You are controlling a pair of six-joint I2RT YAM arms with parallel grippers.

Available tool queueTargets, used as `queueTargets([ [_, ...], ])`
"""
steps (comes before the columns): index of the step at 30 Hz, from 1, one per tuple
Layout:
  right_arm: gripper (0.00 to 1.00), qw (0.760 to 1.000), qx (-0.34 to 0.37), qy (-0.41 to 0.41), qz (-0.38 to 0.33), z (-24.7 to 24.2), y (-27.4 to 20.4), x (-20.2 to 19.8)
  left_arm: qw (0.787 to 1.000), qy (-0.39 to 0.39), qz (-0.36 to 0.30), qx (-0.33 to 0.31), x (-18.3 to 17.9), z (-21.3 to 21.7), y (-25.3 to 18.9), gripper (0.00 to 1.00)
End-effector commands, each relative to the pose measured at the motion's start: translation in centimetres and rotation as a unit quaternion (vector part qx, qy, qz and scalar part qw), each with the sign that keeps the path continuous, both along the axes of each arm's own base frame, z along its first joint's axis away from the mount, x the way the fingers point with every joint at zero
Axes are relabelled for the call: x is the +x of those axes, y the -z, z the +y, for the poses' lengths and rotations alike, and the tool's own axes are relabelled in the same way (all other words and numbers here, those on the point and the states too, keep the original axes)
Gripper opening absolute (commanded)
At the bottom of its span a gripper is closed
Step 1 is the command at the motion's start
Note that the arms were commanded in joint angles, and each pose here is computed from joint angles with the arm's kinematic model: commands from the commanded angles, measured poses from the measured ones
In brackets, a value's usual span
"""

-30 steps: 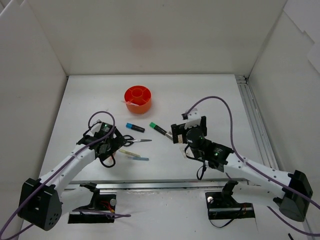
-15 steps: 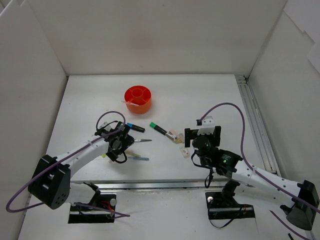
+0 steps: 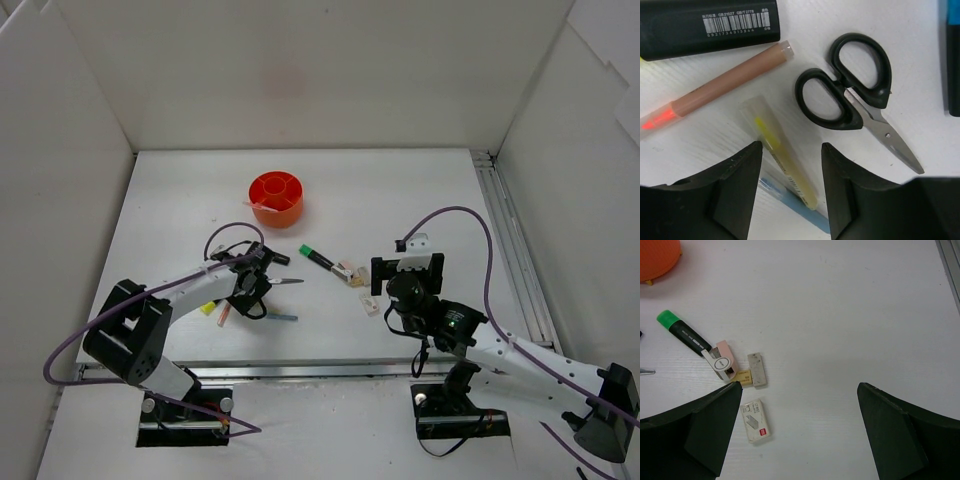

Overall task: Sort the stationery into containers
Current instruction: Pick up the pen from the center of the board.

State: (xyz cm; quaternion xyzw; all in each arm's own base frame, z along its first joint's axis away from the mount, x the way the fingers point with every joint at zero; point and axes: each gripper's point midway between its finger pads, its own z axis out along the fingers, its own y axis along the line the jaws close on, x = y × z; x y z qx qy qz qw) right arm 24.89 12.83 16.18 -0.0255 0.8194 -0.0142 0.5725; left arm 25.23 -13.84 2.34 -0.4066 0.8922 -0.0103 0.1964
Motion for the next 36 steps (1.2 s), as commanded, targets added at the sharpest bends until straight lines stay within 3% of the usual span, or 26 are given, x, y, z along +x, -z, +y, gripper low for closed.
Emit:
queueTargets([
  [1,0.98,0.999,0.021,0.021,-0.018,-0.3,-0.8,0.4,1.0,-0.008,-0.025,-0.011,1.5,-0.9,-1.1,0.46],
  [8,0.98,0.999,0.023,0.019,-0.017,-0.2,-0.7,0.3,1.0,0.0,-0.024,-0.008,1.9,-1.8,-0.7,0.23],
  [13,0.98,0.999,0.025,0.017,-0.017,-0.2,-0.8,0.3,0.999,0.013,-0.031,0.001,2.7,-2.5,-0.9,0.15],
  [17,0.98,0.999,0.028,0.017,-0.019,-0.2,-1.0,0.2,0.999,0.026,-0.039,0.002,4.0,-3.3,-1.6,0.0],
  [22,0.98,0.999,0.028,0.017,-0.021,-0.4,-1.0,0.1,0.996,0.055,-0.07,-0.002,5.2,-4.8,-3.3,0.0],
  [28,0.98,0.999,0.03,0.012,-0.02,-0.1,-1.1,0.1,0.98,0.122,-0.16,-0.001,7.7,-7.7,-8.6,0.0],
  [32,0.98,1.0,0.021,0.013,-0.019,-0.3,-0.9,0.2,0.953,0.176,-0.247,0.0,9.9,-9.2,-12.9,0.0],
  [36,0.98,0.999,0.015,0.019,-0.024,-0.6,-1.0,0.3,0.921,0.204,-0.329,0.039,11.8,-8.7,-17.2,0.0],
])
